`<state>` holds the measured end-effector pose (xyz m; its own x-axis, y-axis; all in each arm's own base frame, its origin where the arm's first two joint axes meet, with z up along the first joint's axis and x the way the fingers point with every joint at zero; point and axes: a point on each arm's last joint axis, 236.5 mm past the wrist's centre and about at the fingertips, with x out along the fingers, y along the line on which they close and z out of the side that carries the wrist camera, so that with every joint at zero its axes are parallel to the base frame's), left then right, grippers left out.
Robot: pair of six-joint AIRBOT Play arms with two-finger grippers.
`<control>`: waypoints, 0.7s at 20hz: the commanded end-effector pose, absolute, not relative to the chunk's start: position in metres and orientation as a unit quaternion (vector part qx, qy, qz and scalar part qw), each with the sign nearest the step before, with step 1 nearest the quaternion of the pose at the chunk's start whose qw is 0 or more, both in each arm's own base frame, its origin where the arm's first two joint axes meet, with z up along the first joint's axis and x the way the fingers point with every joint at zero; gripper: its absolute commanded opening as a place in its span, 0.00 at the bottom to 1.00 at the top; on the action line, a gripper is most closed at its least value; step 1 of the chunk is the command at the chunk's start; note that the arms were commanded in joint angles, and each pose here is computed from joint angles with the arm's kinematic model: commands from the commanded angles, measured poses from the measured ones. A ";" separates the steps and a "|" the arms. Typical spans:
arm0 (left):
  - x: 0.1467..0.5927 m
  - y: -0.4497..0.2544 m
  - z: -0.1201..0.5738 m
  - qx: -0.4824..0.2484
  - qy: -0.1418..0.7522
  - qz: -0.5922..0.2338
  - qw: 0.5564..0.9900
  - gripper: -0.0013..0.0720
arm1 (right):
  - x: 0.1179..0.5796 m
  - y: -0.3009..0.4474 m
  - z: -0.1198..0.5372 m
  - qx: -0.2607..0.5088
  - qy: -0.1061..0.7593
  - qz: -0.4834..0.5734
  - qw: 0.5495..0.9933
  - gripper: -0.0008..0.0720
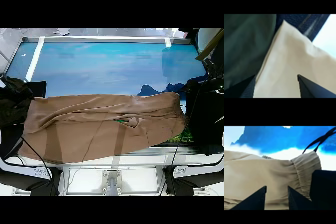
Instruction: Fold the clothes and pants, and hang the long-sleeved shirts on hangers.
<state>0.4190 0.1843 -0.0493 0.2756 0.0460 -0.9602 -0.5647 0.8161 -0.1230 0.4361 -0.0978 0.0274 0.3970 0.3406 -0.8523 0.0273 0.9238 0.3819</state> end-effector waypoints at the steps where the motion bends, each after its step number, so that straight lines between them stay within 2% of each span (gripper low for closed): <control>1: 0.428 0.191 -0.071 -0.217 0.571 0.190 0.769 0.83 | 0.435 -0.095 0.028 0.177 0.544 0.097 0.814 0.45; 3: 0.428 0.188 -0.081 -0.217 0.579 0.180 0.765 0.83 | 0.436 -0.092 0.030 0.191 0.541 0.096 0.814 0.45; 4: 0.432 0.181 -0.082 -0.215 0.580 0.159 0.770 0.78 | 0.436 -0.091 0.030 0.193 0.540 0.097 0.813 0.45; 5: 0.436 0.176 -0.080 -0.211 0.577 0.139 0.777 0.68 | 0.436 -0.091 0.030 0.195 0.540 0.096 0.813 0.45; 7: 0.441 0.175 -0.077 -0.211 0.572 0.133 0.781 0.63 | 0.437 -0.091 0.030 0.195 0.540 0.096 0.813 0.45; 9: 0.442 0.176 -0.075 -0.210 0.570 0.133 0.783 0.03 | 0.437 -0.091 0.030 0.195 0.540 0.096 0.813 0.45; 14: 0.463 0.181 -0.049 -0.198 0.543 0.131 0.805 0.03 | 0.436 -0.092 0.030 0.194 0.541 0.095 0.813 0.45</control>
